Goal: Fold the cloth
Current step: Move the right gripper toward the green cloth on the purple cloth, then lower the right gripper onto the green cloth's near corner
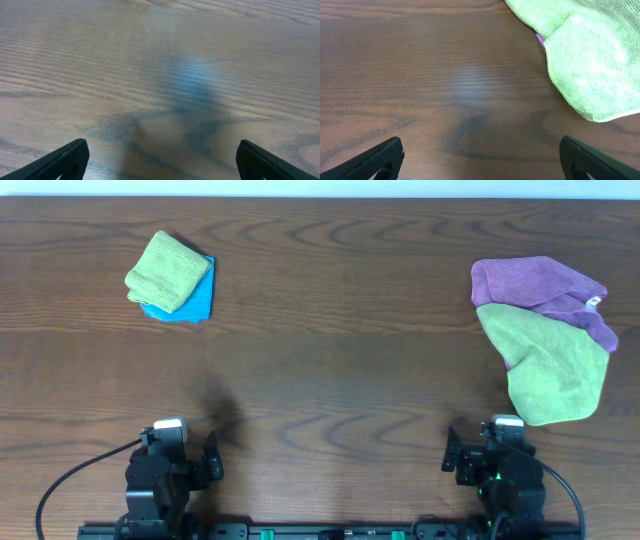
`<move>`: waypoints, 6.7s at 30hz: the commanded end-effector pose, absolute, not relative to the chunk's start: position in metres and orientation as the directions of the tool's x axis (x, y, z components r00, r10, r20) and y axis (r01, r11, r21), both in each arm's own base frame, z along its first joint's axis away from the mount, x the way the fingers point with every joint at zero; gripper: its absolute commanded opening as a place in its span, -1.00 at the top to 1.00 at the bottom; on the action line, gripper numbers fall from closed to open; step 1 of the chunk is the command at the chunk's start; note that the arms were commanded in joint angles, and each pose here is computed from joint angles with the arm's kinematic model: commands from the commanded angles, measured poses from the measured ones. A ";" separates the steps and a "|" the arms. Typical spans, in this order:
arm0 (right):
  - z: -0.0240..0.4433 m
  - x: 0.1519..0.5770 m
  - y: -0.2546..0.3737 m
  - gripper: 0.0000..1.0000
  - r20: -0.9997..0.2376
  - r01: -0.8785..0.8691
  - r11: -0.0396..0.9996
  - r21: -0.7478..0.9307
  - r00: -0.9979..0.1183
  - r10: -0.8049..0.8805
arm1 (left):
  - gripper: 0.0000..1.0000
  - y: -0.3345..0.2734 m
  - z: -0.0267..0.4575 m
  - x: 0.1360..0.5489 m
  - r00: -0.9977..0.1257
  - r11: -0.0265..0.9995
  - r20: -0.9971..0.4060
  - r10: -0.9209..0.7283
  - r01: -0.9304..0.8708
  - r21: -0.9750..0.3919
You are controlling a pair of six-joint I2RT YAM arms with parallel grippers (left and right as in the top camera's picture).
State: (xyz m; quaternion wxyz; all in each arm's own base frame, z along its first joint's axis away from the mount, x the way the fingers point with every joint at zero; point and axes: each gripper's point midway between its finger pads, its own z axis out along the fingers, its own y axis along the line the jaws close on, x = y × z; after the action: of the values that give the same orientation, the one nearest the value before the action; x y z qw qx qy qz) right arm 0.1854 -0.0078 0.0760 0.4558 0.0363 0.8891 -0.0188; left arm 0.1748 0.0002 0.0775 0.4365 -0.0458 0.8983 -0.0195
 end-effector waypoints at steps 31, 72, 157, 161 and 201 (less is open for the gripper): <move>0.073 0.185 -0.009 -0.98 -0.810 0.082 0.997 -0.012 -0.585 0.039 | -0.90 0.003 0.074 0.173 -0.623 0.997 -0.778 -0.076 -0.063 -0.047; 0.175 0.199 -0.093 -0.98 -0.413 0.583 0.809 -0.071 -0.756 0.508 | -0.91 0.003 0.074 0.173 -0.623 0.997 -0.778 -0.076 -0.063 -0.047; 0.004 0.237 -0.133 -0.30 0.192 0.403 0.915 -0.028 -0.896 0.400 | -0.91 0.003 0.074 0.173 -0.623 0.997 -0.778 -0.076 -0.063 -0.047; 0.003 0.236 -0.133 -0.29 0.194 0.403 0.915 -0.029 -0.895 0.401 | -0.91 0.003 0.074 0.173 -0.623 0.997 -0.778 -0.076 -0.063 -0.047; -0.007 0.238 -0.109 0.98 0.204 0.400 0.916 0.034 -0.900 0.386 | -0.90 0.003 0.074 0.173 -0.623 0.997 -0.778 -0.076 -0.063 -0.047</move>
State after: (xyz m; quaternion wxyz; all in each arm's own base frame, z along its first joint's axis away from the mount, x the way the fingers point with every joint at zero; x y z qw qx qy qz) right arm 0.2379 -0.1192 -0.0038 -0.0901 0.2080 0.9736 0.0271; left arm 0.1747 0.0002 0.0775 0.4365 -0.0458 0.8983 -0.0195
